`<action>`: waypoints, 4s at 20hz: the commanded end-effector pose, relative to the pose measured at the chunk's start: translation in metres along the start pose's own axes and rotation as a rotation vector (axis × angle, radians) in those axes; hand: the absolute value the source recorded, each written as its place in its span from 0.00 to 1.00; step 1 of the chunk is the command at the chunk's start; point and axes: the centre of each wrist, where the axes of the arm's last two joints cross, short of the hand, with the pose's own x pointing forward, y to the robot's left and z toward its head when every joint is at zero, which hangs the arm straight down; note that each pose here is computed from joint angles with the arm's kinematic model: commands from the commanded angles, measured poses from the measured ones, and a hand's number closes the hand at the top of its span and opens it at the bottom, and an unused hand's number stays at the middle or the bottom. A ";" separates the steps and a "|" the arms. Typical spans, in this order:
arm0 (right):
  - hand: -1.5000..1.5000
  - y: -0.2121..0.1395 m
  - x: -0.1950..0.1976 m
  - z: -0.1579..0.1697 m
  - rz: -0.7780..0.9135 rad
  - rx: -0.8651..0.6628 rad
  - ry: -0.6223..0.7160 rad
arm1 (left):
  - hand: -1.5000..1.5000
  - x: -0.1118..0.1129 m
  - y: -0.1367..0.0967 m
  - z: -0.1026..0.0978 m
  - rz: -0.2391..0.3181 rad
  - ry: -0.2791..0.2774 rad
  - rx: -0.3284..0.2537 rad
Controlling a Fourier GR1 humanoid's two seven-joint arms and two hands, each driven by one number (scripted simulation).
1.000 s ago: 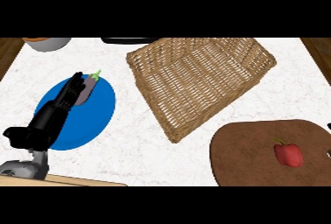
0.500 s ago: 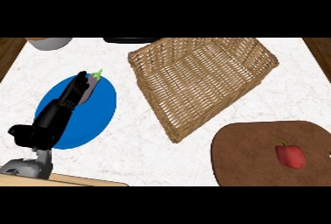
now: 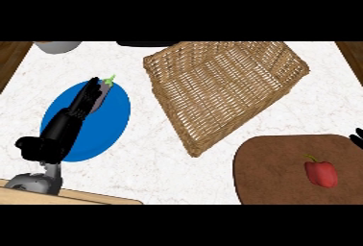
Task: Pick the bell pepper from the cutting board and place it in the basket
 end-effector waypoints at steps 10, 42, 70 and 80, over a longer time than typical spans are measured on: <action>0.00 0.034 -0.027 -0.011 0.023 -0.023 -0.049 | 0.50 -0.002 -0.003 0.012 -0.020 0.000 0.003; 0.00 0.087 -0.020 -0.044 0.134 0.040 0.057 | 0.50 0.002 0.015 -0.006 -0.007 -0.001 -0.002; 1.00 0.126 -0.030 -0.063 0.329 0.132 -0.067 | 0.50 0.004 -0.004 0.001 -0.015 -0.012 -0.003; 1.00 0.112 0.083 -0.121 0.046 -0.029 0.376 | 0.50 0.012 -0.012 -0.015 0.001 -0.058 -0.082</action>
